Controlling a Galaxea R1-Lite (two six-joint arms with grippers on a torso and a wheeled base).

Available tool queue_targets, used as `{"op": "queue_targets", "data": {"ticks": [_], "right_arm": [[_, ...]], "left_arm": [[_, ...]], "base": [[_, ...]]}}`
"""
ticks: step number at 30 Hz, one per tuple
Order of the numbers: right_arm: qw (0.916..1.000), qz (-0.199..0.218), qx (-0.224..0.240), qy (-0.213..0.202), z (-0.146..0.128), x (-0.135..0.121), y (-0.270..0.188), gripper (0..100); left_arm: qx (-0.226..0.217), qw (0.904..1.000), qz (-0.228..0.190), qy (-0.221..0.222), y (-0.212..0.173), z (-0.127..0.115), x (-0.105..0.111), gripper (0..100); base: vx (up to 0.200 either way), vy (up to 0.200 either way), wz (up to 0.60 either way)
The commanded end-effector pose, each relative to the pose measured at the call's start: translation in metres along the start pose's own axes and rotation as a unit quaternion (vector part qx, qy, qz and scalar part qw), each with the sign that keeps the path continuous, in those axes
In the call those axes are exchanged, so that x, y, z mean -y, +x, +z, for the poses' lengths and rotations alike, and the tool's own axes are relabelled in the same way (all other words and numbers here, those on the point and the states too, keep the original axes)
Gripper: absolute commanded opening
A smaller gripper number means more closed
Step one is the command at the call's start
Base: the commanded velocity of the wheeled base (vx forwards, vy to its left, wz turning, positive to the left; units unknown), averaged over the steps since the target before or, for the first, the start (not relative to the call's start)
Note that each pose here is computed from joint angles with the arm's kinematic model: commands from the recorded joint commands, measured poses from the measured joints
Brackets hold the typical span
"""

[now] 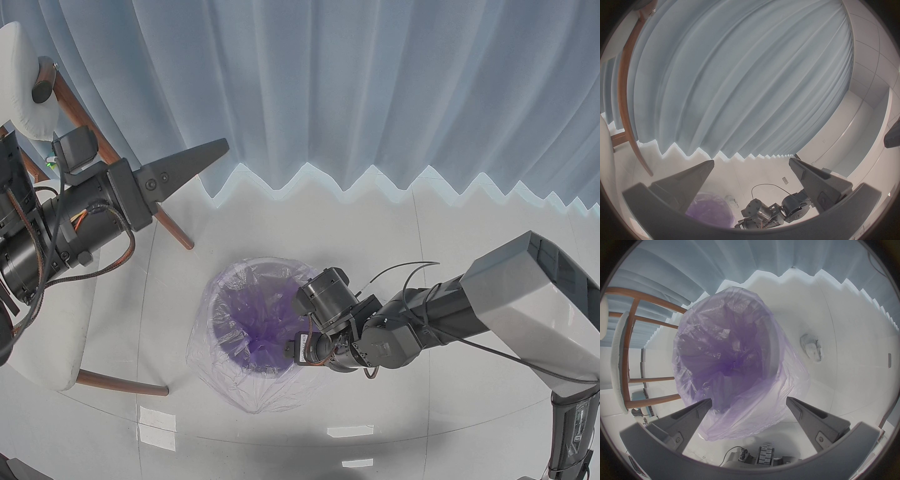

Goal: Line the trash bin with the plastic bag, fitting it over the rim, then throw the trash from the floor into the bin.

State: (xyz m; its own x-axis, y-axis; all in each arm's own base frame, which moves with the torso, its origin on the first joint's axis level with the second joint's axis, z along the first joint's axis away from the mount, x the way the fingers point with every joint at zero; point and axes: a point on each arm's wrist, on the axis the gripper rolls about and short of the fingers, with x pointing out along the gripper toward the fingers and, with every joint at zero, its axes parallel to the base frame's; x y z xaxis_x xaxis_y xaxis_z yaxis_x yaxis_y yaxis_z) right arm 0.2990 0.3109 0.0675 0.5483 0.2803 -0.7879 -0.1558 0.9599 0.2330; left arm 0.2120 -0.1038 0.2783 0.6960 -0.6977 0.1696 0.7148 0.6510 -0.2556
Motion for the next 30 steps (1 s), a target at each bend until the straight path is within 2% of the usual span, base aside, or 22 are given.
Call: {"op": "queue_targets", "data": {"ticks": [1, 2, 13, 19, 25, 30], "right_arm": [[1.0, -0.005, -0.004, 0.0, -0.002, 0.001, 0.006, 100], [1.0, -0.007, -0.005, 0.001, -0.002, 0.002, 0.007, 0], [1.0, -0.004, -0.002, 0.002, -0.001, 0.004, -0.004, 0], [0.9995, -0.021, -0.024, -0.003, -0.016, 0.018, -0.013, 0], [0.9975, -0.057, -0.038, -0.016, -0.034, 0.027, -0.003, 0], [0.9987, -0.047, -0.018, -0.014, -0.038, 0.025, 0.017, 0]], "left_arm": [[-0.002, 1.0, -0.001, 0.002, 0.0, -0.001, 0.0, 100], [-0.004, 0.9999, 0.001, 0.012, 0.001, -0.002, -0.001, 100], [-0.004, 0.9999, 0.001, 0.014, 0.001, -0.002, -0.001, 100], [-0.006, 0.9999, 0.001, 0.013, 0.001, -0.003, -0.001, 100], [-0.008, 0.9999, 0.002, 0.013, 0.002, -0.004, -0.002, 100], [-0.008, 0.9999, 0.002, 0.013, 0.002, -0.004, -0.002, 100]], "base": [[0.0, 0.0, 0.0], [0.0, 0.0, 0.0], [0.0, 0.0, 0.0], [0.0, 0.0, 0.0], [0.0, 0.0, 0.0], [0.0, 0.0, 0.0]]}}
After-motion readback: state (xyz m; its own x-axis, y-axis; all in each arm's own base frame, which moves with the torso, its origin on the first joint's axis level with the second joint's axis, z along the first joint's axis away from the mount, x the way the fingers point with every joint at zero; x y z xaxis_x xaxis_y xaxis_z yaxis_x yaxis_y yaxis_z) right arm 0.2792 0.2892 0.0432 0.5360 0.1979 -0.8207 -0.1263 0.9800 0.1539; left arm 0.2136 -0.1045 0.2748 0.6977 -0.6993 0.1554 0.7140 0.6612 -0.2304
